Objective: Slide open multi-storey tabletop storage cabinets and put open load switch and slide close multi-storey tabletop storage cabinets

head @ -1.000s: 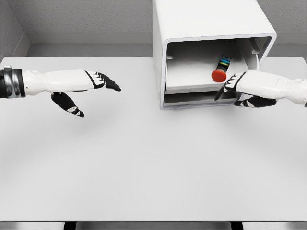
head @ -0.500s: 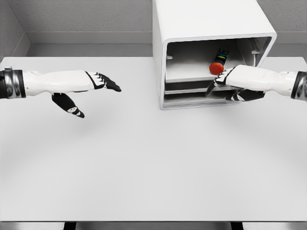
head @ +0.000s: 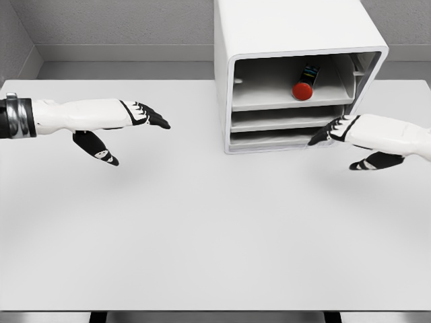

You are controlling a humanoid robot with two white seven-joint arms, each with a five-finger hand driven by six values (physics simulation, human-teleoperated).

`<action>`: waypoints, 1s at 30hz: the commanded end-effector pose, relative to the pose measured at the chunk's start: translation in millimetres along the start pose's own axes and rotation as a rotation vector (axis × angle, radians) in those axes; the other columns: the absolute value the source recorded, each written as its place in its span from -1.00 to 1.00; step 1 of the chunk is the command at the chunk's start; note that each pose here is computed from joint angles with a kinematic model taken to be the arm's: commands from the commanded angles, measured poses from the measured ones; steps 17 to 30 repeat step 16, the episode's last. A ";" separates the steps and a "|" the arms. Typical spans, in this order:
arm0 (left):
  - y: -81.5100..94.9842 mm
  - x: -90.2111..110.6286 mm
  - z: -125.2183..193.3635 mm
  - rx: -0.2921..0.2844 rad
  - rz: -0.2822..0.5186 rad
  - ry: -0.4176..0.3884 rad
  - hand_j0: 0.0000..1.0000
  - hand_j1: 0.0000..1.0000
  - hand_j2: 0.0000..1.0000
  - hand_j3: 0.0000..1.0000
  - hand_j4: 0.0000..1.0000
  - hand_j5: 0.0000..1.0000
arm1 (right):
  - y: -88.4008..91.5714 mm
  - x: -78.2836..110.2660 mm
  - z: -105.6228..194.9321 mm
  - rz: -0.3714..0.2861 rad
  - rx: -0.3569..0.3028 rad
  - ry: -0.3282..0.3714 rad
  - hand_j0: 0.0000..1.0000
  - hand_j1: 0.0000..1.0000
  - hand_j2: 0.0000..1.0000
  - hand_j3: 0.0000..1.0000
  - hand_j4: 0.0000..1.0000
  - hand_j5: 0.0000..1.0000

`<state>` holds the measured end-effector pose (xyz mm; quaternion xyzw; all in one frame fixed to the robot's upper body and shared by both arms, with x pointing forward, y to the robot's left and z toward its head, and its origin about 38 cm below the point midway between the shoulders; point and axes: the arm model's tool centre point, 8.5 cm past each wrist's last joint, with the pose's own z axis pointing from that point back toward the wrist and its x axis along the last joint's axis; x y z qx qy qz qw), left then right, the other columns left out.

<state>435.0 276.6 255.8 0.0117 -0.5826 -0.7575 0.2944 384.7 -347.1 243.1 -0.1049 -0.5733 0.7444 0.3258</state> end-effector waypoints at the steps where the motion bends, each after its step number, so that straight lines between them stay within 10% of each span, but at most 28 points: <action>1: 0.4 -0.6 -0.1 0.006 0.008 0.000 1.00 1.00 1.00 1.00 1.00 1.00 | -12.1 1.5 8.1 0.022 -0.021 0.009 1.00 1.00 1.00 1.00 1.00 1.00; 30: -8.7 -7.1 0.5 -0.012 0.032 0.016 1.00 1.00 1.00 1.00 1.00 1.00 | 9.7 1.6 4.6 -0.017 0.022 0.004 1.00 1.00 1.00 1.00 1.00 1.00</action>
